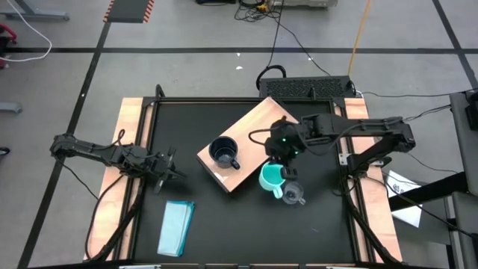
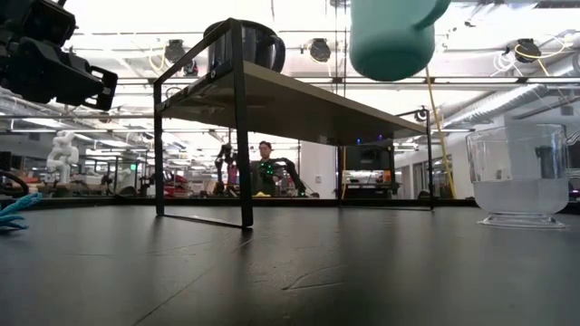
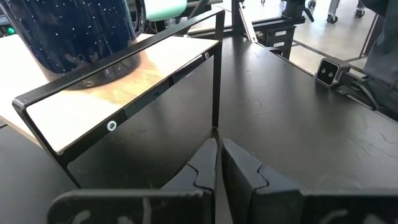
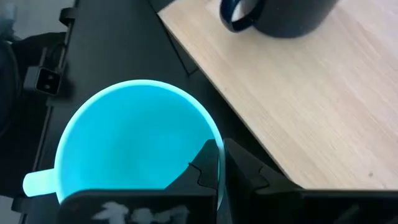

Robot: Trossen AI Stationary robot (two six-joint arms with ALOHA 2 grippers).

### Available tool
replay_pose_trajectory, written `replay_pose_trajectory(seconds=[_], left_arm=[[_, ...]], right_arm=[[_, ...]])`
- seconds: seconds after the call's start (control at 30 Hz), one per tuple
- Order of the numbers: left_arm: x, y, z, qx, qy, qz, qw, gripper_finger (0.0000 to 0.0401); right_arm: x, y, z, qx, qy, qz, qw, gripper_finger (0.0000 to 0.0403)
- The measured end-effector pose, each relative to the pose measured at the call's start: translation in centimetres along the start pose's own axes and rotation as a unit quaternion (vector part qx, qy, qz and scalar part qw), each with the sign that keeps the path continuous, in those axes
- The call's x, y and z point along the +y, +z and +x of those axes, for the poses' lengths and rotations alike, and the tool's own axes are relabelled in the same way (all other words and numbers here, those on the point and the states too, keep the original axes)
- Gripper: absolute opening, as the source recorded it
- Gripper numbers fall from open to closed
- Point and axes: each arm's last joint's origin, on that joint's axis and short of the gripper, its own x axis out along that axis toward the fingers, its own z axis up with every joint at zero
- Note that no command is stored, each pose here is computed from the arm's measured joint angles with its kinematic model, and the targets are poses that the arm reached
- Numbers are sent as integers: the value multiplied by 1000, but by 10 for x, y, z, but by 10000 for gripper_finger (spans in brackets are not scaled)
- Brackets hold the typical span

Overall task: Stack small to large cups/mugs on shelf
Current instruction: Put the blue cup on the shelf

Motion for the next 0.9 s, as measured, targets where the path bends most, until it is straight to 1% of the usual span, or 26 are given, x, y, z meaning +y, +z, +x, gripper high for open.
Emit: replay_pose_trajectory(seconds=[0.17,0.67,0.9], left_arm=[[0,0,0,0,0,1,1000,26],[0,0,0,0,0,2,1000,26],[0,0,0,0,0,6,1000,26]], right_arm=[[-6,5,5,27,-3,2,1000,0],[-6,8,2,19,-4,-7,1000,1],[-9,17,-12,-8,-10,-13,1000,2]])
